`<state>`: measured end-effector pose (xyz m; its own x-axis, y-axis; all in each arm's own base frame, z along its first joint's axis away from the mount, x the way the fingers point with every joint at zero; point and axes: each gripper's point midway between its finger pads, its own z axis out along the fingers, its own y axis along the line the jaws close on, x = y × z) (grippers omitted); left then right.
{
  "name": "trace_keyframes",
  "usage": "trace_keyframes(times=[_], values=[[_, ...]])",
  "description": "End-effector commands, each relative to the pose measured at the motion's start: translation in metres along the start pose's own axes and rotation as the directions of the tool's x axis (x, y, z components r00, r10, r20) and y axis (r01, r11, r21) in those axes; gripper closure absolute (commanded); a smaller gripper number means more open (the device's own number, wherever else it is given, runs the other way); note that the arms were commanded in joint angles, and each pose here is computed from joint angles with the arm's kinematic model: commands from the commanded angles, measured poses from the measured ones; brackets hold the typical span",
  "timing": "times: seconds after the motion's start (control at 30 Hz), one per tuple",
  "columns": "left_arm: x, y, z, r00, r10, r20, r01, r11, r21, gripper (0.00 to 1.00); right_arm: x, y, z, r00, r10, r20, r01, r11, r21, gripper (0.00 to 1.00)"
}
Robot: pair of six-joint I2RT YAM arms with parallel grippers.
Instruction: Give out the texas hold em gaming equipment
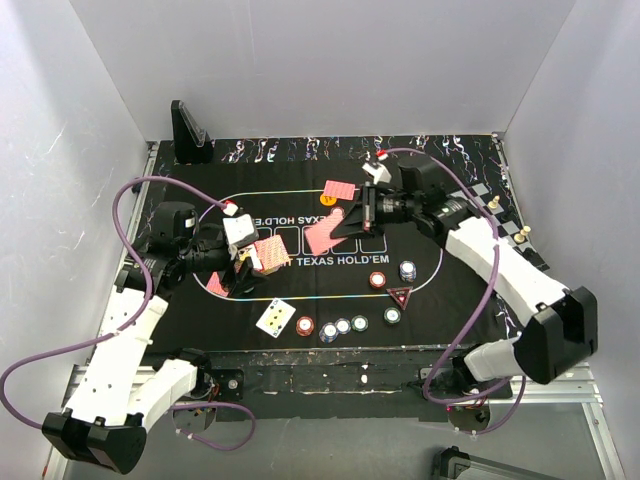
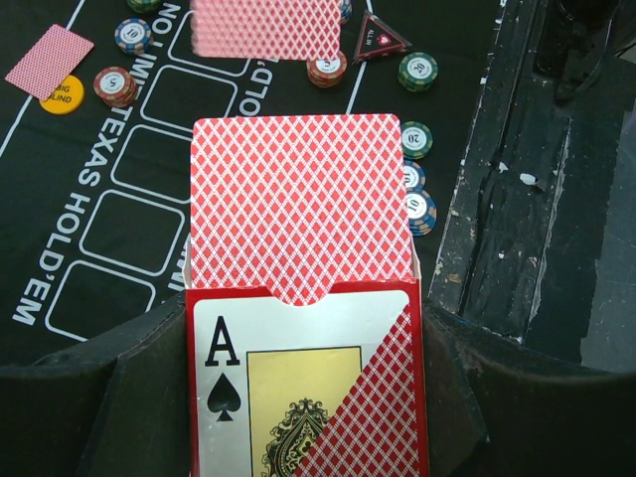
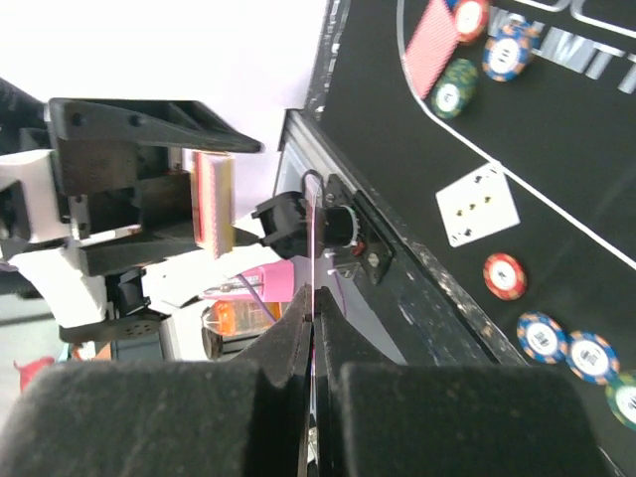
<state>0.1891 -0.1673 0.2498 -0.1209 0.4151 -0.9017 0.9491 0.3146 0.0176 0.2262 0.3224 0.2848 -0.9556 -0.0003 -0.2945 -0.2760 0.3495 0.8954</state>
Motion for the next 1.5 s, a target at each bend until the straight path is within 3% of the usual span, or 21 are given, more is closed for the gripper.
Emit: trace_keyframes(times=[0.0,0.23,0.5,1.03,1.47], values=[[-0.014,-0.006,-0.003,0.997,0.042,0.057,-0.043,0.999,0.016,1.00,0.015,-0.041,-0.022,0.998,0.055,0.035,-0.058,0.995,0.081,0.99],[-0.015,-0.009,-0.004,0.997,0.047,0.062,-0.048,0.999,0.018,1.00,0.051,-0.129,-0.032,0.980,0.181,0.082,-0.196,0.950,0.244,0.99],[-0.017,-0.012,-0.007,0.996,0.052,0.068,-0.054,0.998,0.021,1.00,0.071,-0.184,-0.034,0.964,0.243,0.112,-0.267,0.889,0.372,0.99],[-0.010,-0.017,-0.006,0.998,0.044,0.054,-0.047,0.998,0.044,1.00,0.119,-0.201,-0.049,0.949,0.299,0.099,-0.313,0.860,0.403,0.99],[-0.008,-0.015,-0.004,0.999,0.033,0.043,-0.035,0.998,0.044,1.00,0.120,-0.213,-0.047,0.948,0.300,0.111,-0.318,0.850,0.420,0.99]])
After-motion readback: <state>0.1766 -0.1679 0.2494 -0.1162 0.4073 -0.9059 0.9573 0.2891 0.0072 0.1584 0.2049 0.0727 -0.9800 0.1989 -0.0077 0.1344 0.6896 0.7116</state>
